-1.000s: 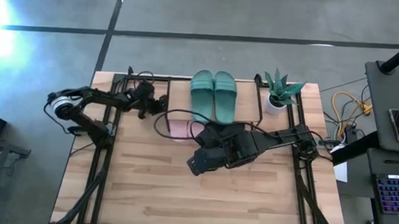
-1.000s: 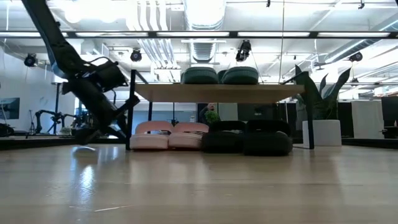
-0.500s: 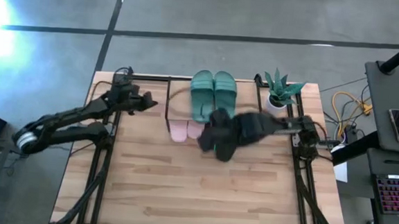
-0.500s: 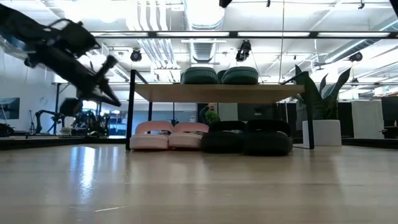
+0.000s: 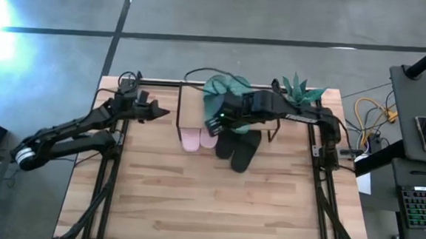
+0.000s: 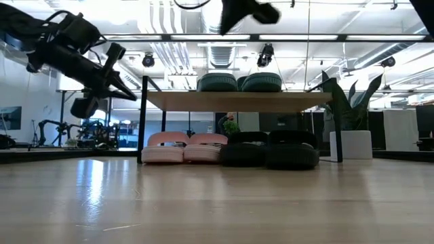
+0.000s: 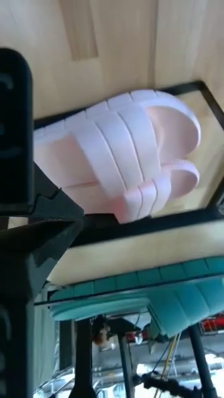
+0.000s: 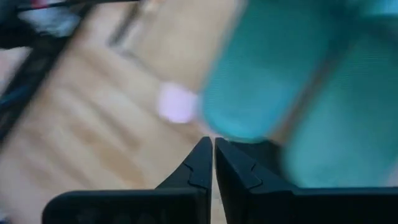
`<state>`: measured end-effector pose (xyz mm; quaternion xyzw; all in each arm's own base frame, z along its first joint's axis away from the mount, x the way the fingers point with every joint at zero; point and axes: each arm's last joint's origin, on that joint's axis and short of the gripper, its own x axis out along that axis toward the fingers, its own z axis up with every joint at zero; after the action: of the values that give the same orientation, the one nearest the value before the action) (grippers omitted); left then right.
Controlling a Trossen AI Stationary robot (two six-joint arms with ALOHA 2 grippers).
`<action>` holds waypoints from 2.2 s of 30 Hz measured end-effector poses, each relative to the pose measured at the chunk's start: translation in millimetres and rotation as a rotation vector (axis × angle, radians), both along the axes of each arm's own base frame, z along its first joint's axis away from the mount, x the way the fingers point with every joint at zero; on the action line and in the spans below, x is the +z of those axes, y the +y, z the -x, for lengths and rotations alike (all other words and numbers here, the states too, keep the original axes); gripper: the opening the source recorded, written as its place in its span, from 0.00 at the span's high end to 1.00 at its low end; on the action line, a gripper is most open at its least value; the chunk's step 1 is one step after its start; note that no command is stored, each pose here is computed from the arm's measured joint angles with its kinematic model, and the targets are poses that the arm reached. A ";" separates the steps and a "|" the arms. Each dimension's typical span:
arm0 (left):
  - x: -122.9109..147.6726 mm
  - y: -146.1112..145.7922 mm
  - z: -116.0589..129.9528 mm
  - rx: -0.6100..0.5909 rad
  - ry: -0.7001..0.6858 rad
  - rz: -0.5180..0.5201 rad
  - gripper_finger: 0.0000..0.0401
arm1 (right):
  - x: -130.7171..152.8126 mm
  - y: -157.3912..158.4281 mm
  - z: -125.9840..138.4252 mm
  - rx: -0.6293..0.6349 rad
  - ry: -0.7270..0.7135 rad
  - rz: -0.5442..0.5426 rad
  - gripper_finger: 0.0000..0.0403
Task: Pick and place slides into the shelf
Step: Adjust the slides under the shelf
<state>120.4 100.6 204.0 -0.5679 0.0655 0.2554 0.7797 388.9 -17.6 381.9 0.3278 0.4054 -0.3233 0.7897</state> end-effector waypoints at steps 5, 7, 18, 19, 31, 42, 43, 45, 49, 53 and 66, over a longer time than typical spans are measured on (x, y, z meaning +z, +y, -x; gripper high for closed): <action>-1.0 -1.0 -7.4 -0.044 0.017 0.014 1.00 | -22.8 -2.4 -26.8 0.035 -0.050 -0.041 0.97; -0.1 -2.5 -12.2 -0.078 0.006 0.010 1.00 | -31.9 -4.2 -35.6 0.041 -0.052 -0.035 0.97; 1.1 -7.7 -35.1 -0.168 -0.048 -0.008 1.00 | -41.5 -4.4 -44.4 0.056 -0.051 -0.018 0.97; 1.4 -8.5 -36.2 -0.176 -0.052 -0.011 1.00 | -41.6 -4.9 -44.3 0.057 -0.049 -0.016 0.97; 10.3 -23.7 -38.8 -0.259 -0.107 -0.044 1.00 | -53.7 -5.2 -50.6 0.078 -0.012 -0.006 0.97; 18.1 -37.3 -32.8 -0.281 -0.119 -0.077 1.00 | -51.6 -10.0 -41.4 0.022 0.064 0.099 0.97; 17.0 -38.0 -30.5 -0.272 -0.096 -0.084 1.00 | -47.7 -10.4 -36.5 0.006 0.087 0.125 0.97; 13.3 -39.6 -25.2 -0.250 -0.042 -0.079 1.00 | -39.1 -11.4 -23.2 -0.031 0.143 0.158 0.97; 7.1 -43.0 -13.4 -0.196 0.065 -0.074 1.00 | -22.0 -6.8 12.9 -0.133 0.280 0.173 0.97; 0.6 -45.4 -5.6 -0.168 0.129 -0.076 1.00 | -9.2 10.2 30.5 -0.153 0.217 0.121 0.97; 1.3 -47.1 -2.5 -0.174 0.115 -0.087 1.00 | -44.8 73.8 96.7 -0.329 0.323 -0.102 0.97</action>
<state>122.9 53.6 205.3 -0.5099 0.1481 0.2215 0.8179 292.2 56.1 337.2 0.3730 0.4835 -0.4749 0.6337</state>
